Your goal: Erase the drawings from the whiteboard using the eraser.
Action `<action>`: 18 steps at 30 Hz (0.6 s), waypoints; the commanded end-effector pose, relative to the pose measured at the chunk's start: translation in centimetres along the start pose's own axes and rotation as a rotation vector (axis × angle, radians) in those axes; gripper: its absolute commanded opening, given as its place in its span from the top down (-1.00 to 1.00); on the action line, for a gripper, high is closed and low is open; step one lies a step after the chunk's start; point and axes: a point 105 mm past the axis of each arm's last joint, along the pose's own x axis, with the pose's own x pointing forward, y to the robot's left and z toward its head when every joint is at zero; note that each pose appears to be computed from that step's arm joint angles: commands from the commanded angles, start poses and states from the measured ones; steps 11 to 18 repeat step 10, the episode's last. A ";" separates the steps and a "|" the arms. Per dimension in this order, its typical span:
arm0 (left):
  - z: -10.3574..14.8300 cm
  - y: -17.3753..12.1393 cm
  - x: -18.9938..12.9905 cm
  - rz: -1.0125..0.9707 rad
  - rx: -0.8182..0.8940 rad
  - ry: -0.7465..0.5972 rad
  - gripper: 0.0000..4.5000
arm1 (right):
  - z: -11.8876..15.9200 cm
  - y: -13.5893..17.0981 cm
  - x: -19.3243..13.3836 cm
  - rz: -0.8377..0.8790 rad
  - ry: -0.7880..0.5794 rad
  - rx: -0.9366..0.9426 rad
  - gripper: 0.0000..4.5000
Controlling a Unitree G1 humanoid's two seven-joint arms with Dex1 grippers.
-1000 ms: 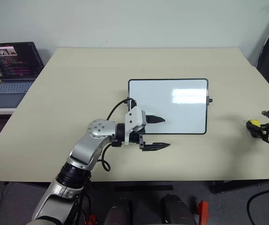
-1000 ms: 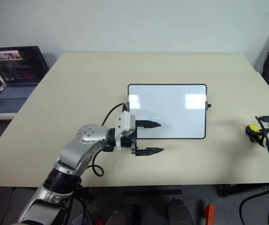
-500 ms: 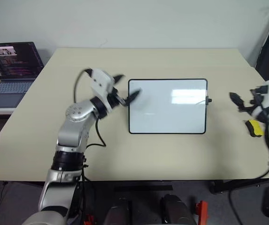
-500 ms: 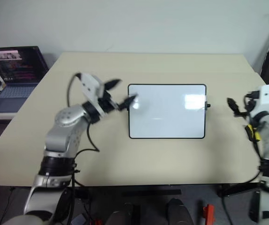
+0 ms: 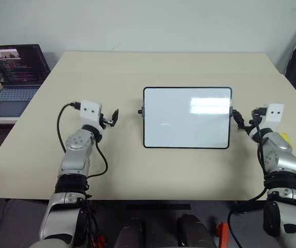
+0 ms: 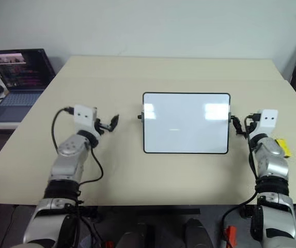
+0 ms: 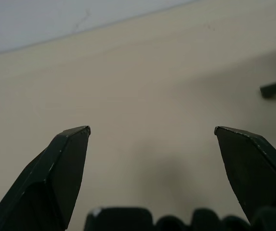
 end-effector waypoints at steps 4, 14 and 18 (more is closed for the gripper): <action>-0.1 -1.1 0.6 0.017 0.053 -0.042 -1.00 | 1.4 1.2 0.0 0.014 -0.093 -0.007 -0.99; 0.1 -2.0 0.2 -0.003 0.045 -0.063 -1.00 | 0.3 1.9 0.4 0.040 -0.044 0.005 -0.99; 0.1 -2.0 0.2 -0.003 0.045 -0.063 -1.00 | 0.3 1.9 0.4 0.040 -0.044 0.005 -0.99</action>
